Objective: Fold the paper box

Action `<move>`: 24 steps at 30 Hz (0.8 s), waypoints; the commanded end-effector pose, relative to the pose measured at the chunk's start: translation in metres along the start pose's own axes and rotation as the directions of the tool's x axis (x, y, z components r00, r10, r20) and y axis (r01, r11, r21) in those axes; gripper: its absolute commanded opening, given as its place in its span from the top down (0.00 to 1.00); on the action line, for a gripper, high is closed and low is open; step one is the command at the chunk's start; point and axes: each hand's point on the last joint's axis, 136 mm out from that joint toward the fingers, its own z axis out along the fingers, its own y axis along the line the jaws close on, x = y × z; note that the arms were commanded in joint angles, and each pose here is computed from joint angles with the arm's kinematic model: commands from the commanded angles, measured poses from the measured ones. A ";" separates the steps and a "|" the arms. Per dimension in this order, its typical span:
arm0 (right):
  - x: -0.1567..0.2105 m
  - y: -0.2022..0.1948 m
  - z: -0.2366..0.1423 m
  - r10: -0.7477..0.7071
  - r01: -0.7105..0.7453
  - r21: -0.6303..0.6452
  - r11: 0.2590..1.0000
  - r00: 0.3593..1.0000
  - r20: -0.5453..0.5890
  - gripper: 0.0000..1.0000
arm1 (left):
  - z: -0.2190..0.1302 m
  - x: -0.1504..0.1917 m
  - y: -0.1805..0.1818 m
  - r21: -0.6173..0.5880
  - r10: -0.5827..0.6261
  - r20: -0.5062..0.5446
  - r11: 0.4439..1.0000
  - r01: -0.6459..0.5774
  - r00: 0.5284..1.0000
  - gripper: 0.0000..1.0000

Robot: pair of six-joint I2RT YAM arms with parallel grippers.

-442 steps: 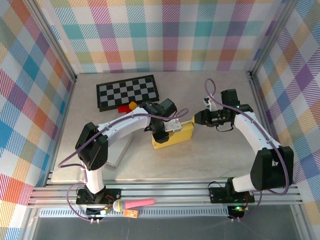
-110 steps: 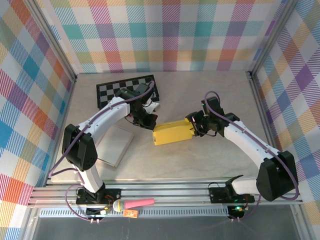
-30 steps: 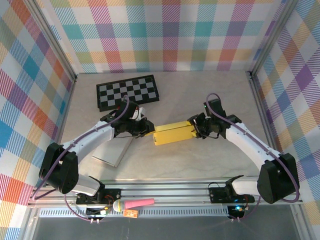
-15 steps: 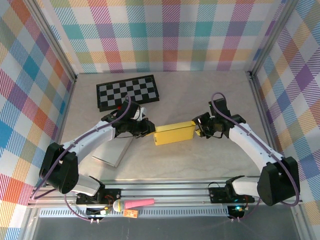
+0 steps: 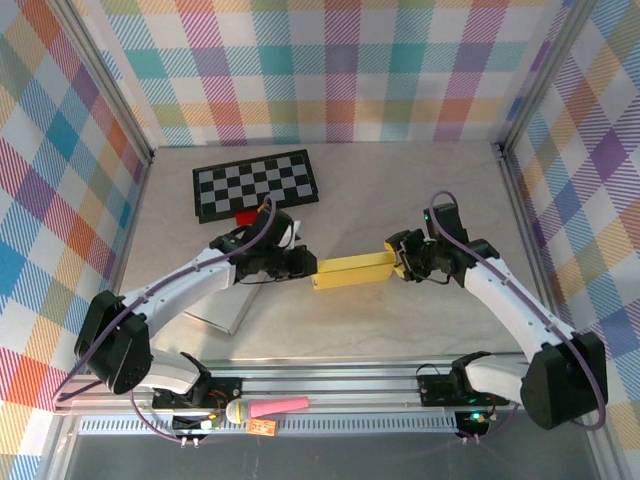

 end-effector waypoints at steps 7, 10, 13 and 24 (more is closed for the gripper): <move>0.008 -0.021 -0.003 0.070 -0.071 -0.133 0.989 0.997 -0.012 0.21 | 0.003 0.033 0.016 -0.154 0.162 0.070 0.977 -0.150 0.984 0.83; 0.017 -0.051 0.013 0.111 -0.117 -0.074 0.990 0.991 -0.078 0.21 | 0.015 0.044 0.019 -0.154 0.176 0.064 0.974 -0.165 0.982 0.83; 0.021 -0.069 0.017 0.089 -0.092 -0.021 0.996 0.992 -0.093 0.23 | 0.031 0.057 0.022 -0.154 0.170 0.036 0.975 -0.162 0.985 0.83; 0.010 -0.061 -0.006 -0.112 0.115 0.064 0.991 0.993 -0.046 0.25 | 0.018 0.047 0.013 -0.175 0.164 0.090 0.974 -0.146 0.982 0.71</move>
